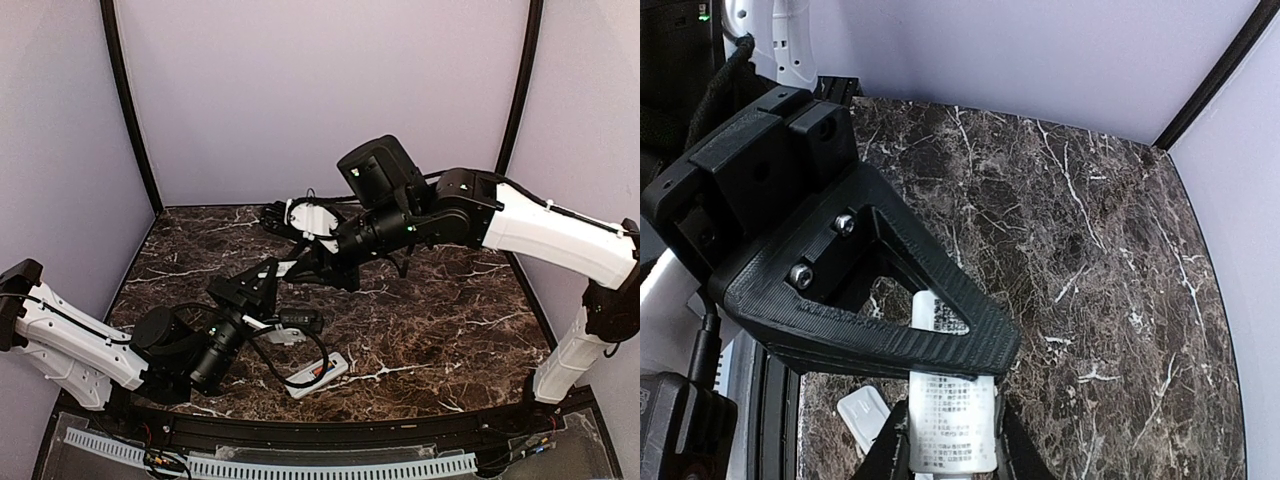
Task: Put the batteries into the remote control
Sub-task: Pass from the left arm to the right
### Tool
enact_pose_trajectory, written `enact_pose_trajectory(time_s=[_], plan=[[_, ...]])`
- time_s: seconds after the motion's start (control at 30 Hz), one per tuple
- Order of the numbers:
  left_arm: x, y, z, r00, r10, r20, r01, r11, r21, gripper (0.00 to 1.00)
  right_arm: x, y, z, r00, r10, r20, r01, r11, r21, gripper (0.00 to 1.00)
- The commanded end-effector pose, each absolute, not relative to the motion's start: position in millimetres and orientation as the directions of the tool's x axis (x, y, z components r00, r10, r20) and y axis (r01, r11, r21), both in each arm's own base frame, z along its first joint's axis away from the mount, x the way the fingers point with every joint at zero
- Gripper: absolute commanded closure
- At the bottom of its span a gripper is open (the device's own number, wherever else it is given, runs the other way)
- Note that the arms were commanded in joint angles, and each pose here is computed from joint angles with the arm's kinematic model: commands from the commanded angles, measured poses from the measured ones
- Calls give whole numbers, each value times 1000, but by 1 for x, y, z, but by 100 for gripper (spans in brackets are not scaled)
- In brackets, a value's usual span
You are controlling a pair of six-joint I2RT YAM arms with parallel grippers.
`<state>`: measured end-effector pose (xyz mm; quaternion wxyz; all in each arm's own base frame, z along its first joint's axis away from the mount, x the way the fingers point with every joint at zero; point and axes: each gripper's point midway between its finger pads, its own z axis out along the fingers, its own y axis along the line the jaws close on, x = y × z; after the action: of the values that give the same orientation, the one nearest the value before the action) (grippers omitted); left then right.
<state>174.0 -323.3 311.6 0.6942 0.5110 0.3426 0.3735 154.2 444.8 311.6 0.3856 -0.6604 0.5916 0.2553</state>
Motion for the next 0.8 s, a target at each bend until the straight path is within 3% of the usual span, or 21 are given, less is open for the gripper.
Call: enact_pose_trajectory(time_s=[0.0, 0.23, 0.6, 0.73, 0.77], plan=[[174, -315, 317, 478, 867, -142, -163, 246, 955, 100, 159, 445, 323, 161, -576, -802, -976, 30, -217, 99], [175, -315, 310, 471, 868, -158, -137, 249, 959, 98, 167, 442, 325, 167, -578, -799, -967, 61, -246, 100], [176, -311, 308, 467, 862, -196, -94, 268, 959, 72, 169, 436, 322, 164, -579, -799, -967, 64, -245, 100], [179, -304, 310, 436, 858, -272, -54, 326, 944, 60, 179, 426, 313, 151, -602, -784, -965, 81, -248, 100], [180, -301, 316, 428, 833, -350, -24, 397, 917, 57, 185, 421, 309, 142, -611, -779, -965, 92, -247, 100]])
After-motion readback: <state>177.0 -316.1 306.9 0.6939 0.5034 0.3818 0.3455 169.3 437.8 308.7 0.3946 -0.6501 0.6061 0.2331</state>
